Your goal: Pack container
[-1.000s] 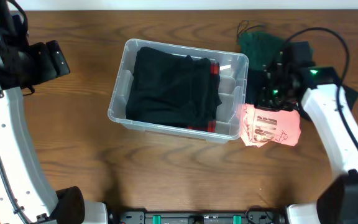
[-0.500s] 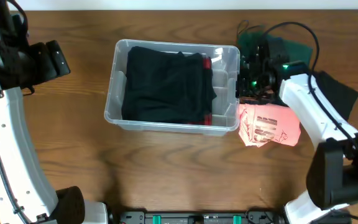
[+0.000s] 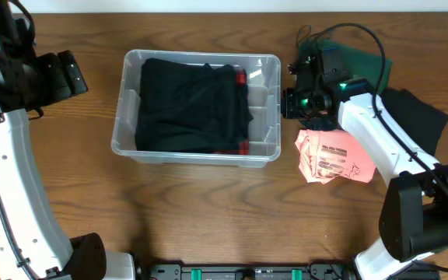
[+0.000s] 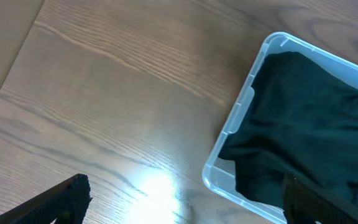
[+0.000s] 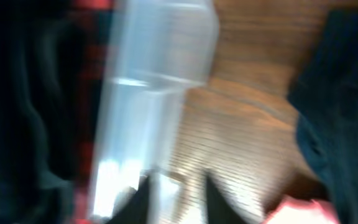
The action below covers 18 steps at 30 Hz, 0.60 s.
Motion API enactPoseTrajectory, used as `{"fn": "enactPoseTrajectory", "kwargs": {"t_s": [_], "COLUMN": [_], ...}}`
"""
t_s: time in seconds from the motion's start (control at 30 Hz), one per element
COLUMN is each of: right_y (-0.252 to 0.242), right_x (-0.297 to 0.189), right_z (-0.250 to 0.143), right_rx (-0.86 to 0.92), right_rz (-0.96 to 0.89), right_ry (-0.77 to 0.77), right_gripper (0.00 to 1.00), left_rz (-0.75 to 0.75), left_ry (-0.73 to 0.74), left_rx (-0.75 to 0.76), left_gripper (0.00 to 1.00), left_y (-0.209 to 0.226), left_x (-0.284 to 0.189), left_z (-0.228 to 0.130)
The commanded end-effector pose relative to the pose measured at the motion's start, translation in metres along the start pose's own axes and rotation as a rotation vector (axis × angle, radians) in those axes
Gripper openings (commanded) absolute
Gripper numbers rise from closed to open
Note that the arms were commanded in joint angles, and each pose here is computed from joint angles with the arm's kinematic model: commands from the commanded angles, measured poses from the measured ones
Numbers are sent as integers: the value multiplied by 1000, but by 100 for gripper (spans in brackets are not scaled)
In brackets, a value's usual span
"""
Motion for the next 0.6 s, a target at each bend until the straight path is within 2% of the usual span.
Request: {"fn": "enactPoseTrajectory", "kwargs": {"t_s": [0.0, 0.03, 0.17, 0.37, 0.57], "right_y": [-20, -31, -77, -170, -242], "right_x": [-24, -37, -91, -162, -187], "right_z": [9, 11, 9, -37, -96], "right_rx": [40, 70, 200, 435, 639], "right_rz": [-100, -102, -105, -130, -181], "right_ry": [-65, -92, -200, -294, -291], "right_gripper": [74, 81, 96, 99, 99], "left_rz": [11, 11, 11, 11, 11], "left_ry": [0, 0, 0, 0, 0], "left_rx": [-8, -8, -8, -8, -8], "left_gripper": [98, 98, 98, 98, 98], "left_y": [3, 3, 3, 3, 3], "left_x": [-1, -1, -1, -1, -1], "left_z": [-2, -2, -2, -2, -2]}}
Point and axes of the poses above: each gripper's point midway between its finger pads, its own x axis out along the fingers, its own y axis along the line the jaws close on, z = x × y, the point moved 10 cm from there along -x, back along the fingers, and after that the axes turned 11 degrees about -x, right-handed, at the moved point
